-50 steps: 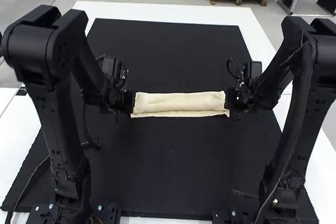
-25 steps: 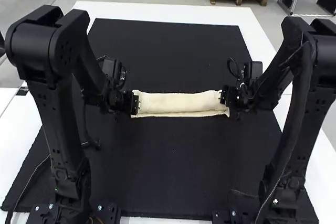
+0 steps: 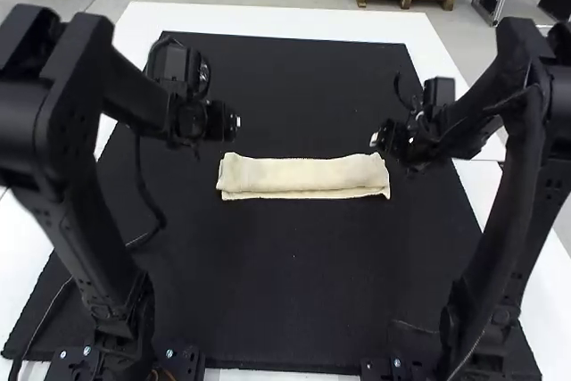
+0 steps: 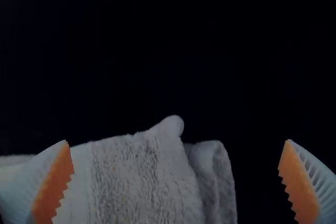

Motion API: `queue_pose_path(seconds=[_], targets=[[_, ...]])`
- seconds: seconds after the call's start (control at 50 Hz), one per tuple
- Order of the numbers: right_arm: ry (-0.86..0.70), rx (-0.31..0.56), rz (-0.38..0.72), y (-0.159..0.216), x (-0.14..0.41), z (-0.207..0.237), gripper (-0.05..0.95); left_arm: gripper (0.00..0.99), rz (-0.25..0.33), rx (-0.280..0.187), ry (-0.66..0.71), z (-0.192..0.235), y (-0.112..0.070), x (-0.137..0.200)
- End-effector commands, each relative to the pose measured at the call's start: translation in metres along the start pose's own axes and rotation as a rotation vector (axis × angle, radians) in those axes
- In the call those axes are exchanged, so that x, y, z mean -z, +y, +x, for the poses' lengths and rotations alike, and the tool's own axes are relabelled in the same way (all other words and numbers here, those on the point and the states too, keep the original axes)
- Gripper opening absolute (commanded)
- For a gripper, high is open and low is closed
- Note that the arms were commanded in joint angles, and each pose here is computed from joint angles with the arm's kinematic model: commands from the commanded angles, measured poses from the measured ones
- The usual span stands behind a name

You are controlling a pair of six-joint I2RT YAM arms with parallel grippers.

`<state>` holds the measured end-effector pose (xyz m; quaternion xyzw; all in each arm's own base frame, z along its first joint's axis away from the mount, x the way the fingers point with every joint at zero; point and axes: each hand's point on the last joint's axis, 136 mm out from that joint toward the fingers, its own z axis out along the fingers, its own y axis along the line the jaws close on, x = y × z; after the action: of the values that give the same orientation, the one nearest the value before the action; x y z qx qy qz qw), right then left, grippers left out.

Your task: Fold the towel.

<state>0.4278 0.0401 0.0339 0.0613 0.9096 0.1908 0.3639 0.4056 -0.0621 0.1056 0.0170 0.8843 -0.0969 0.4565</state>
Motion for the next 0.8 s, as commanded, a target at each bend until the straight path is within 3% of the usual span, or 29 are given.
queue_pose_path(seconds=[0.0,0.16,0.32,0.78], targets=[[-0.026,-0.088,-0.095,-0.002,0.017,-0.023,0.9,0.93,-0.001,0.015,-0.093,-0.034,-0.004,0.019],[0.007,-0.134,-0.122,-0.015,0.022,-0.015,0.9,0.93,0.001,0.022,-0.154,-0.052,-0.008,0.042],[0.068,-0.166,-0.154,-0.017,0.016,0.004,0.9,0.933,0.013,0.066,-0.205,-0.064,-0.011,0.065],[0.168,-0.213,-0.208,-0.01,0.002,0.034,0.9,0.933,0.032,0.065,-0.353,-0.089,-0.023,0.124]])
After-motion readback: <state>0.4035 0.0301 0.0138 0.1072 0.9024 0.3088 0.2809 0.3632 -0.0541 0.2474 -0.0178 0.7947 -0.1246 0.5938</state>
